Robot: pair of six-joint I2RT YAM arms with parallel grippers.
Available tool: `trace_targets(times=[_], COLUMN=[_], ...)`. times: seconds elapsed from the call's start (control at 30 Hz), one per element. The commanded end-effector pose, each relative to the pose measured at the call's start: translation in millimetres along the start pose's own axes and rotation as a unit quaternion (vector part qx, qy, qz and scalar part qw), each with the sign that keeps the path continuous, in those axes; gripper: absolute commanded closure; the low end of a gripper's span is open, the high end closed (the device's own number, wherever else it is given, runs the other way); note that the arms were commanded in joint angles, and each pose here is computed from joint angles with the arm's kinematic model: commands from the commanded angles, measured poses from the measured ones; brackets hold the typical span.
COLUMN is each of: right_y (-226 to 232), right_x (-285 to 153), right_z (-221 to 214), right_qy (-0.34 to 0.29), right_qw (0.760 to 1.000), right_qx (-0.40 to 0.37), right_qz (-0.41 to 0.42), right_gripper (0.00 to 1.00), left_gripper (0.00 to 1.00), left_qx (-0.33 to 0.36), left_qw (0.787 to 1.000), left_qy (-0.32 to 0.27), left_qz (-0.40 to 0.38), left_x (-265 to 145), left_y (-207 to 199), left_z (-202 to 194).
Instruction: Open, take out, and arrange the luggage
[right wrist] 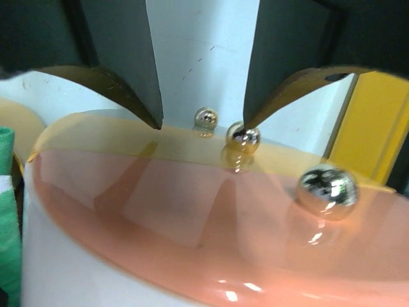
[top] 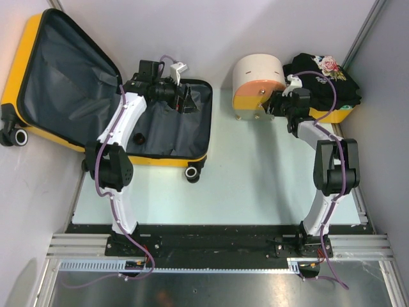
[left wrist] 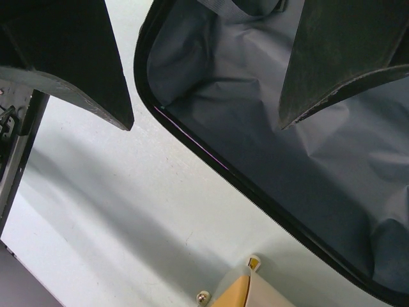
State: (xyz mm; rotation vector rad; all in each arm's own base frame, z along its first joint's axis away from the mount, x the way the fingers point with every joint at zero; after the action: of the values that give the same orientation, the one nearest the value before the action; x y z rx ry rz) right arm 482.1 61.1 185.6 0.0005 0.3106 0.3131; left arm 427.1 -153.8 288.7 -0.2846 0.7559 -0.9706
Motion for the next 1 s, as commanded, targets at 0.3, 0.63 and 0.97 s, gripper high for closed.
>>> trace_targets(times=[0.3, 0.63, 0.97], right_y=[39.4, 36.4, 33.0], right_x=[-37.7, -12.4, 5.7], right_z=[71.5, 79.8, 82.8], right_qy=[-0.080, -0.086, -0.081], right_qw=[0.994, 0.993, 0.990], right_qx=[0.044, 0.083, 0.112], right_qz=[0.067, 0.010, 0.009], right_gripper=[0.22, 0.26, 0.51], left_gripper=[0.02, 0.02, 0.02], left_qx=[0.018, 0.013, 0.013], left_qw=[1.000, 0.999, 0.999], left_qy=[-0.024, -0.032, -0.035], left_qz=[0.004, 0.022, 0.032], left_x=[-8.8, -16.4, -19.0], left_y=[-5.3, -3.3, 0.6], left_z=[13.1, 14.6, 14.3])
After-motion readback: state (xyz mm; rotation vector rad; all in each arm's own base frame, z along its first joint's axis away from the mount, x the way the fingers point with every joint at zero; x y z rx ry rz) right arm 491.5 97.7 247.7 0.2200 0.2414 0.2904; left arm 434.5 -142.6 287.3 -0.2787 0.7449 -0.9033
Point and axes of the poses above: each gripper's point midway between its finger pads, its own x axis out along the fingers, its own y axis along the line the jaws close on, z = x × y, the point moved 8 cm from there along -x, back along the fingers, and after that the axes turned 15 degrees about -x, right-handed, at the moved point
